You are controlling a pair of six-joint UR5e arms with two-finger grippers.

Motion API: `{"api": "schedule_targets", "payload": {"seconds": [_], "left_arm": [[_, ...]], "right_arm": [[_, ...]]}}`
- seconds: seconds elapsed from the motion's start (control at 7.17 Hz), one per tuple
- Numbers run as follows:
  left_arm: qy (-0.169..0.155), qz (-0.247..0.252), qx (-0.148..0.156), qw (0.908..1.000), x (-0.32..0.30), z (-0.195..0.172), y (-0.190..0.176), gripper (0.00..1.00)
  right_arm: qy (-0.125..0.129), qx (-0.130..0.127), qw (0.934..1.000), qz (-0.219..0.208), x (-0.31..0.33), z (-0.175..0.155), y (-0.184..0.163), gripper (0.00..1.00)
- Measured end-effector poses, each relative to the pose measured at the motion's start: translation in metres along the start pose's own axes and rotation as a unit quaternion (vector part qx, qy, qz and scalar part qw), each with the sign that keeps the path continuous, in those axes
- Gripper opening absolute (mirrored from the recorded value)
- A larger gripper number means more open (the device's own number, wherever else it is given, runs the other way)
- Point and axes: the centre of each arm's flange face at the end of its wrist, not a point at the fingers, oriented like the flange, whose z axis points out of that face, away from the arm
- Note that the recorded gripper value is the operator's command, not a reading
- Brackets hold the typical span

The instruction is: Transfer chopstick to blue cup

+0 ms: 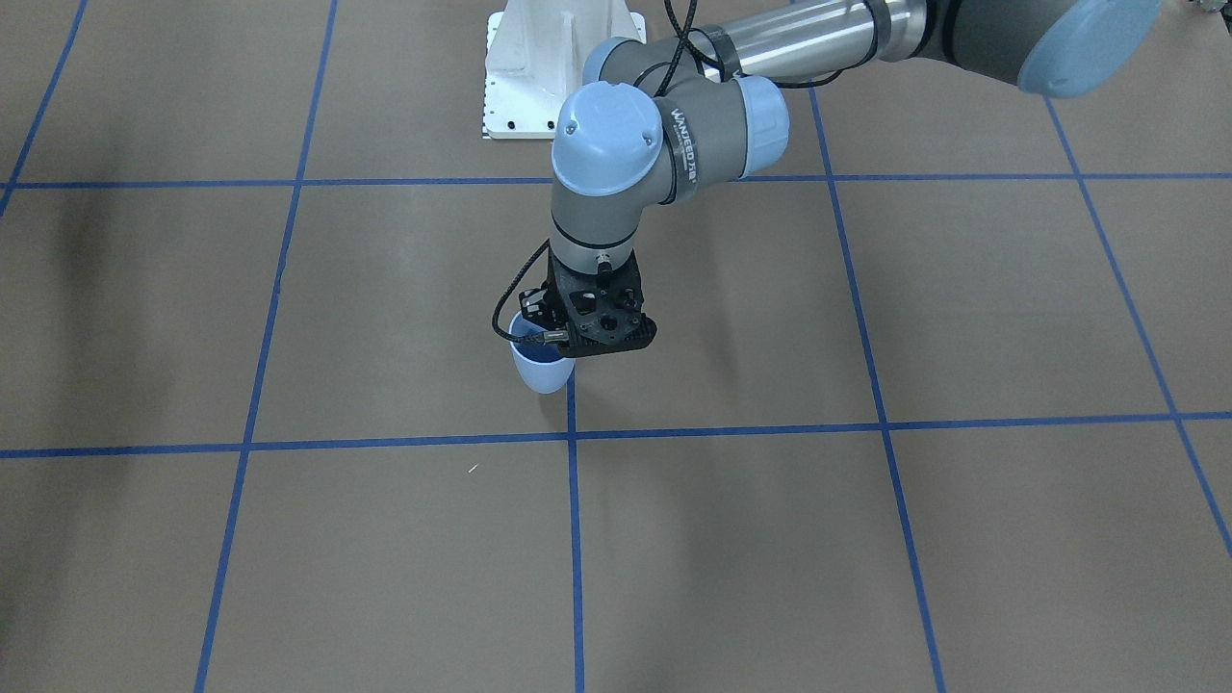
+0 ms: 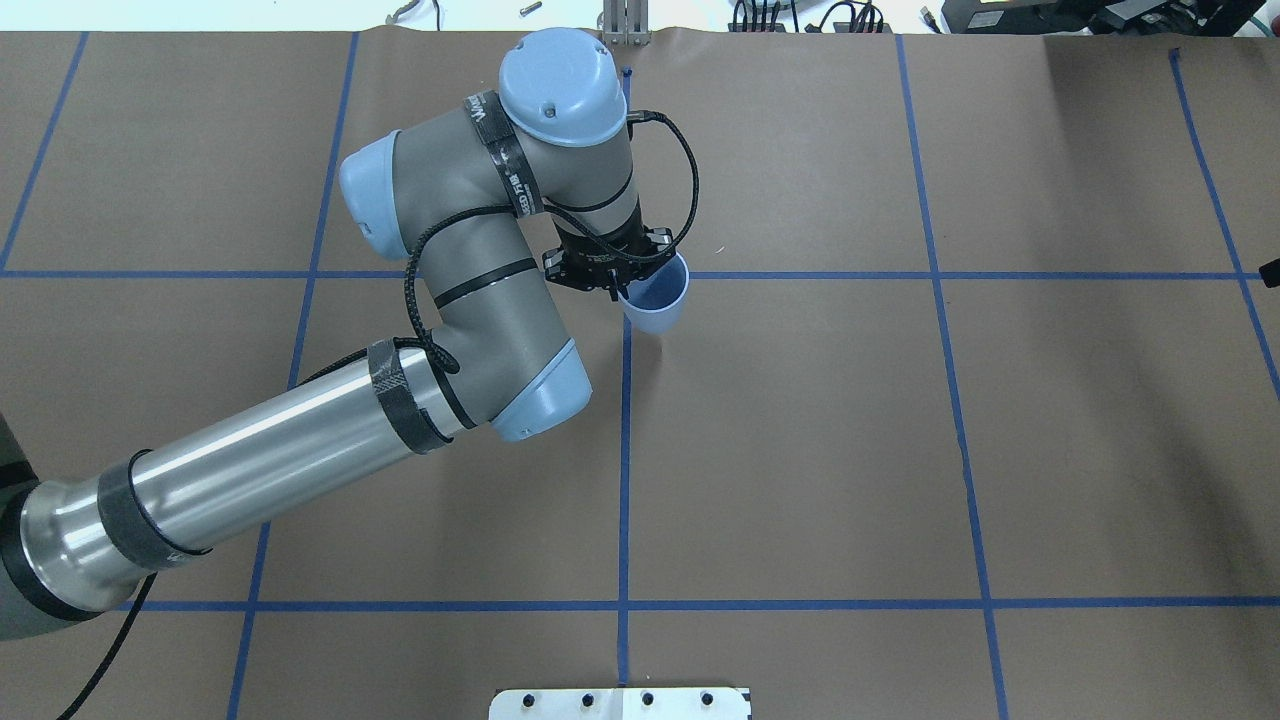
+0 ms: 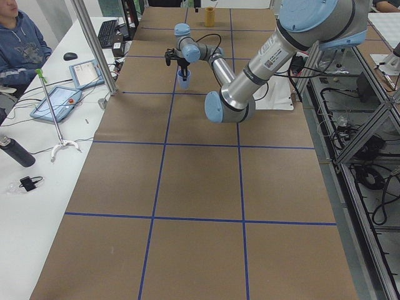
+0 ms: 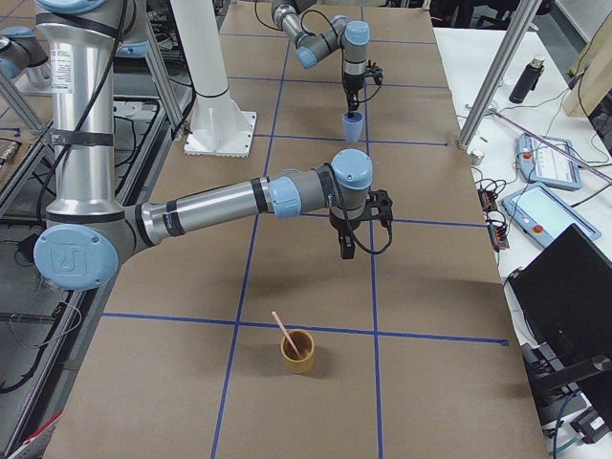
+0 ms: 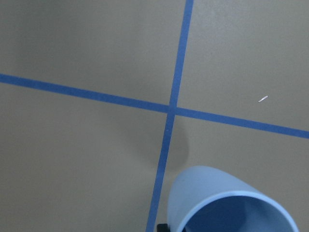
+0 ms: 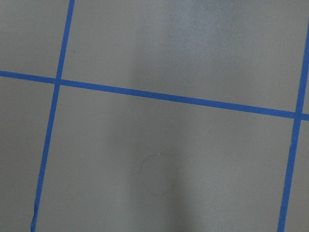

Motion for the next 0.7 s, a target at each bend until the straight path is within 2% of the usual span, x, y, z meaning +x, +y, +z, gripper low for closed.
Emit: {"api": "schedule_targets", "payload": {"seconds": [0.14, 0.28, 0.42, 0.56, 0.7], "left_arm": [[-0.007, 0.0, 0.008, 0.9999, -0.0013, 0.0045, -0.0026, 0.0], [-0.012, 0.0, 0.015, 0.9998, -0.0042, 0.0081, -0.005, 0.17], [-0.016, -0.001, 0.021, 0.9997, -0.0072, 0.0106, -0.0068, 0.43], [-0.017, -0.002, 0.023, 0.9996, -0.0087, 0.0117, -0.0075, 0.63], [-0.017, -0.003, 0.023, 0.9996, -0.0095, 0.0121, -0.0072, 0.69]], "right_arm": [[0.0, 0.001, 1.0, 0.0, -0.0009, -0.0005, -0.0002, 1.0], [0.0, 0.002, 1.0, -0.002, -0.0023, -0.0013, -0.0011, 1.0], [-0.001, 0.003, 1.0, -0.003, -0.0037, -0.0022, -0.0023, 1.0], [-0.001, 0.002, 1.0, -0.004, -0.0043, -0.0016, -0.0027, 1.0], [-0.001, 0.001, 1.0, -0.003, -0.0045, -0.0008, -0.0029, 1.0]]}}
